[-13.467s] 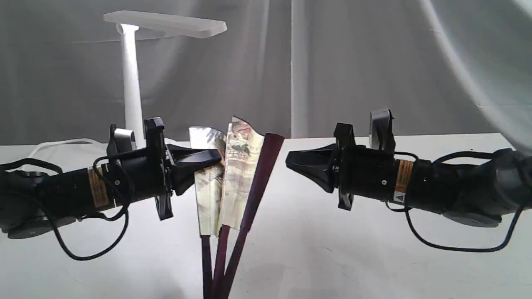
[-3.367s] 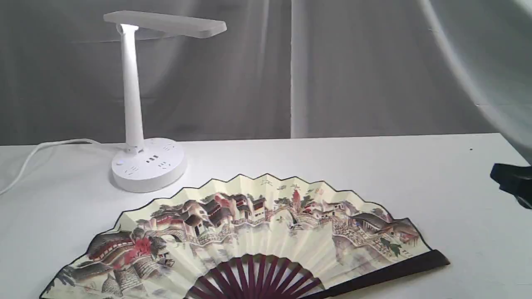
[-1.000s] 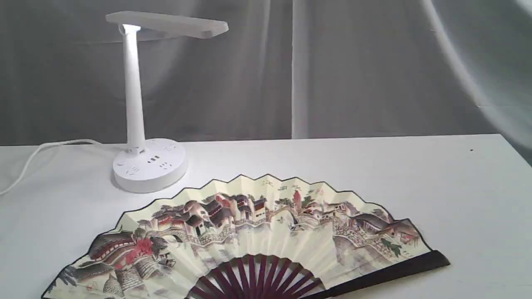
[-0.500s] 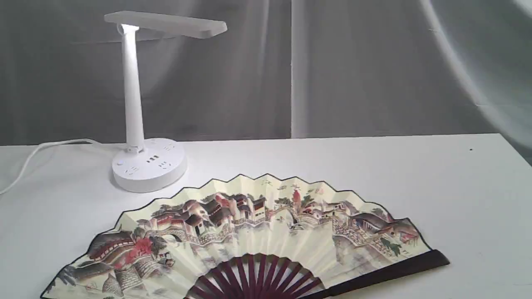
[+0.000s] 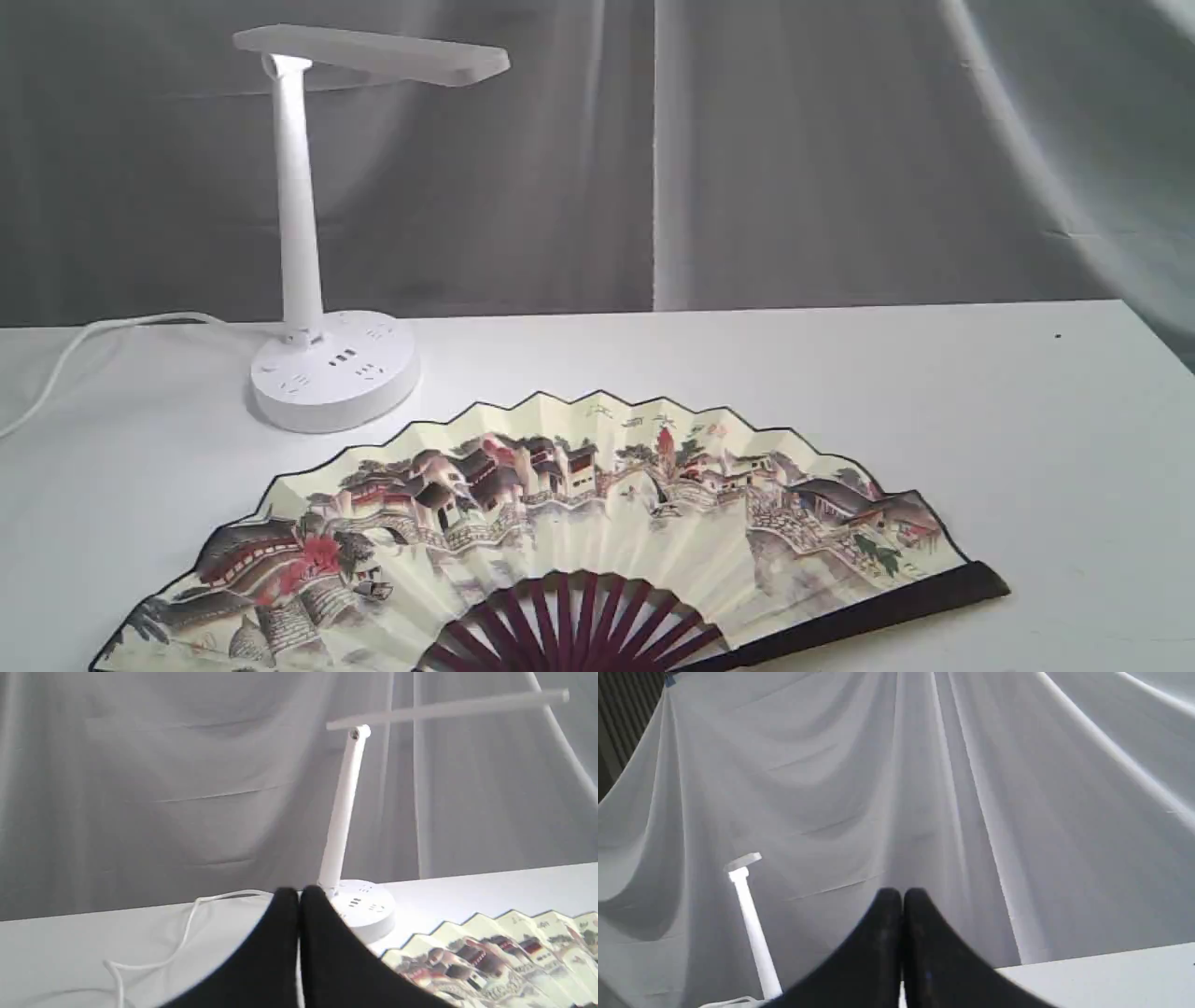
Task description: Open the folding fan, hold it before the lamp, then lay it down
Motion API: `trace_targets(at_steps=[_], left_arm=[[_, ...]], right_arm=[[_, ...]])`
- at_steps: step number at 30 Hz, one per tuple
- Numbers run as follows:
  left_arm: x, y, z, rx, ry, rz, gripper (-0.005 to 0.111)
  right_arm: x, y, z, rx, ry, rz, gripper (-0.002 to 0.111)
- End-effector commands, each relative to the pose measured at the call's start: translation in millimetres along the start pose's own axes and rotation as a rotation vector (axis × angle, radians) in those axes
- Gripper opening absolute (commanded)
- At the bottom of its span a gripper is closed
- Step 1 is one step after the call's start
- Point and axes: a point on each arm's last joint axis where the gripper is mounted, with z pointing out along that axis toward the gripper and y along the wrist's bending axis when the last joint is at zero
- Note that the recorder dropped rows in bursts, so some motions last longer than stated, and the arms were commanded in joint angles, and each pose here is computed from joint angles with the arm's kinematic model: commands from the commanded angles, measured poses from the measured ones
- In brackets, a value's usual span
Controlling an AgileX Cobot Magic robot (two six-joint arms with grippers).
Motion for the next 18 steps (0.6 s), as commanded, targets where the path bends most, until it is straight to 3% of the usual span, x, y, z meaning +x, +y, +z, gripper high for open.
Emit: trace_targets(at_steps=[1,3,6,9,11,12,18], left_arm=[[22,-10.8,15,0.059,-0.052,-0.111,0.0],[38,-18.2,22,0.114,-0.062,-0.305,0.0],[66,-20.4,29,0.088,0.047,-0.427,0.0],[97,-19.3,35,0.032,0.128,-0.298,0.0],[98,-18.7,36,0.032,0.084,-0.161,0.0],[98,-17.3,36,0.018,0.082,-0.117,0.0],[98,-16.2,36,0.006,0.087,-0.103,0.0]], right_arm=[[26,-11,9,0.022,-0.019,-0.048,0.0],[41,-18,12,0.04,-0.004,-0.131,0.0],[64,-25,15,0.049,0.021,-0.125,0.0],[88,-33,16,0.056,0.058,-0.211,0.0],[92,-34,16,0.053,0.05,-0.239,0.0],[100,-37,15,0.073,0.139,-0.239,0.0],[109,-40,13,0.098,0.241,-0.222,0.0]])
